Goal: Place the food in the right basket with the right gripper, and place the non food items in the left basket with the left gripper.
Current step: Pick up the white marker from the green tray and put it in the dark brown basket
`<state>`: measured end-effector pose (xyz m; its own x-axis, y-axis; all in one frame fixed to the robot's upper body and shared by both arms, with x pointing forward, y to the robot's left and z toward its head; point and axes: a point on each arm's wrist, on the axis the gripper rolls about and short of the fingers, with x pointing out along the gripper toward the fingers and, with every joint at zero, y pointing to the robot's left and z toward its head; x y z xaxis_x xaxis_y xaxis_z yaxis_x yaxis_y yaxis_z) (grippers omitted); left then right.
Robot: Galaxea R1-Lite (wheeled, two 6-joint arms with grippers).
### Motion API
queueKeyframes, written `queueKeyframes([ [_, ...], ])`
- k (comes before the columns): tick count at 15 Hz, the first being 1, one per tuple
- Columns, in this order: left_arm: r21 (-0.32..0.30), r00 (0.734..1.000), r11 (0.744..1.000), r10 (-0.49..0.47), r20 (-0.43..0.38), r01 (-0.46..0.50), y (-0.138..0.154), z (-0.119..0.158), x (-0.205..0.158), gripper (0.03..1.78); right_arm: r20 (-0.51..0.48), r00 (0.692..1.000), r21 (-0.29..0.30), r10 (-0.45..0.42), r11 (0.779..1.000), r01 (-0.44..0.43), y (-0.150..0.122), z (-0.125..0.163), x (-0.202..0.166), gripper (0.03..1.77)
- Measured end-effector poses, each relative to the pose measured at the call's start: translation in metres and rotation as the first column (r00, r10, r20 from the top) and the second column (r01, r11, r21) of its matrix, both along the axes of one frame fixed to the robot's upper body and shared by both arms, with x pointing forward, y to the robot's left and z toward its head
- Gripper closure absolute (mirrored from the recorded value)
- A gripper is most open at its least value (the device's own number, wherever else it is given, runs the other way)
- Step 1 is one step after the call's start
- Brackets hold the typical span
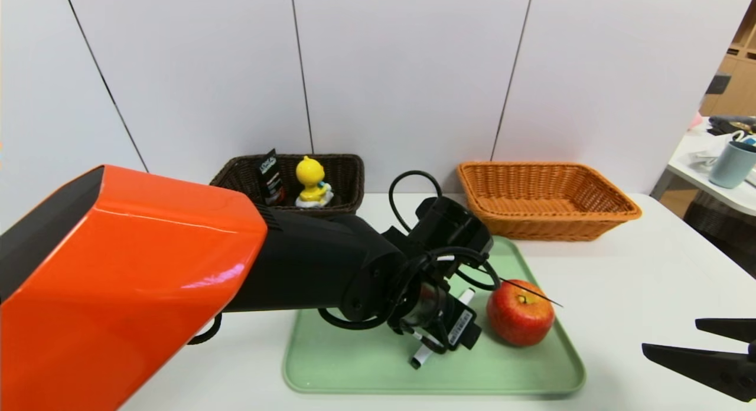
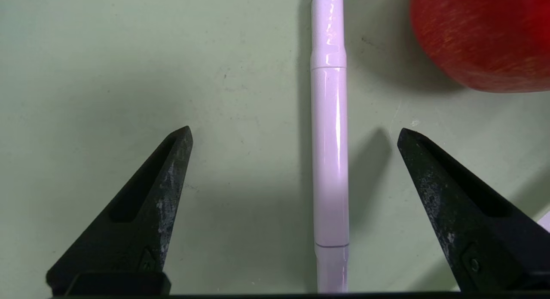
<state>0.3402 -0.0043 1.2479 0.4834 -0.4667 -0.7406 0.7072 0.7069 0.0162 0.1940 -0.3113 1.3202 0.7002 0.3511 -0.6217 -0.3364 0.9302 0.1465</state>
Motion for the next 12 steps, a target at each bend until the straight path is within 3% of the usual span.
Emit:
queueKeyframes([
  [11, 0.025, 1.000, 1.000, 0.015, 0.005, -0.015, -0.0025, -0.0082, 0.0017, 0.12, 0.002, 1.000, 0.002, 0.001, 1.000, -0.001, 0.0001, 0.0007, 0.0003, 0.10],
  [12, 0.025, 1.000, 1.000, 0.015, 0.005, -0.015, -0.0023, -0.0081, 0.0016, 0.21, 0.002, 1.000, 0.002, 0.001, 1.000, -0.001, 0.0001, 0.0007, 0.0003, 0.10],
])
